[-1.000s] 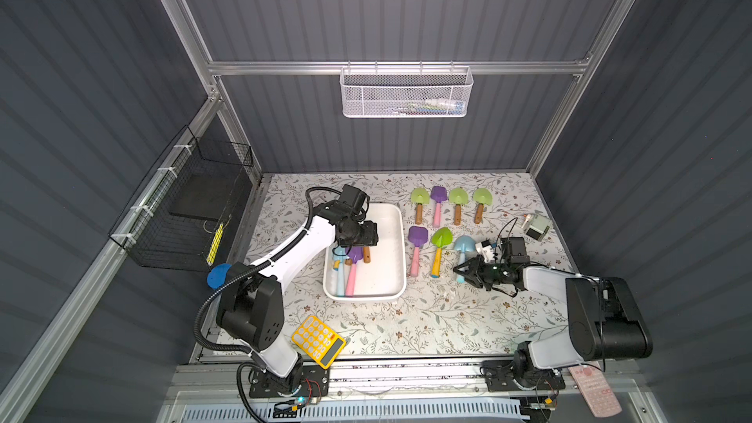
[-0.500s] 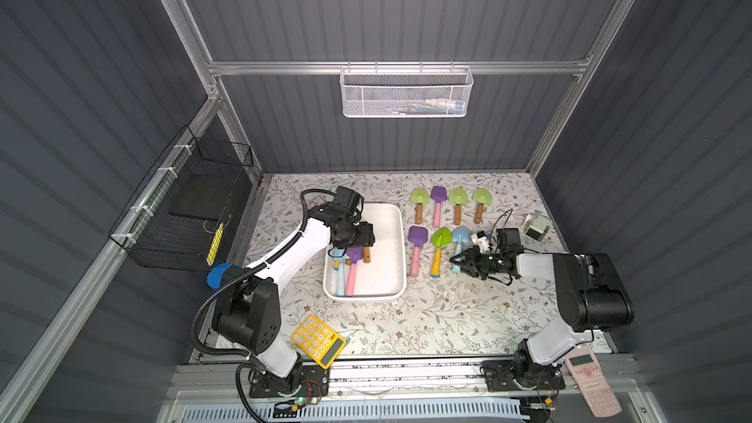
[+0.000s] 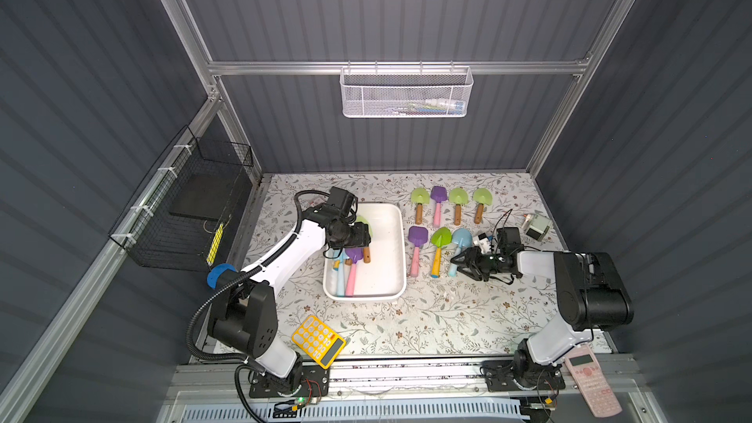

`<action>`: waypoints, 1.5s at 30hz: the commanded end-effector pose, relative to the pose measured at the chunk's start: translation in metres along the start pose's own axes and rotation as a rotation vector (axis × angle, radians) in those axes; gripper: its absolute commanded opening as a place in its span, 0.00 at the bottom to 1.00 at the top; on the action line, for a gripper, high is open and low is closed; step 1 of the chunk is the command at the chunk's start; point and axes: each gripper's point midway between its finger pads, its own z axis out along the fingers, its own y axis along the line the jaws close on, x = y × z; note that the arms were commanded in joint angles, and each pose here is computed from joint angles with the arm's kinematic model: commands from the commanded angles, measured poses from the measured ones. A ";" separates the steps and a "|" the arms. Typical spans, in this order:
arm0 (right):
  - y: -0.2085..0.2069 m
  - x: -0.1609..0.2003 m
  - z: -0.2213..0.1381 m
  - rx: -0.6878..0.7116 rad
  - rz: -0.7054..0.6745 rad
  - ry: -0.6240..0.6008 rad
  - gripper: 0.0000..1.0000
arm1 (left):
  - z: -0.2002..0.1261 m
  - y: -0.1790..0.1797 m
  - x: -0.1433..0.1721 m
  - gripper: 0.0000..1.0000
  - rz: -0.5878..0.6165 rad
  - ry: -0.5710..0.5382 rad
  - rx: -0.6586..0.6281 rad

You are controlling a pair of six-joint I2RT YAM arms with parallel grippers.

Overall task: Take the shovel out of the storage box
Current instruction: Place the shovel at the center of the board, then pick up the shovel from the storage box.

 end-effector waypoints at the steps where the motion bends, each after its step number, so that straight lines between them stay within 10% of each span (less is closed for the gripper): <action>1: -0.017 0.006 -0.008 0.105 0.036 -0.009 0.53 | -0.001 0.007 -0.001 0.70 0.013 0.001 -0.014; 18: 0.066 0.030 -0.103 0.257 -0.215 -0.234 0.54 | 0.042 0.020 -0.006 0.47 -0.047 0.094 -0.089; 45: 0.089 0.054 -0.107 0.191 -0.317 -0.229 0.53 | 0.053 0.050 0.074 0.44 0.145 0.256 -0.542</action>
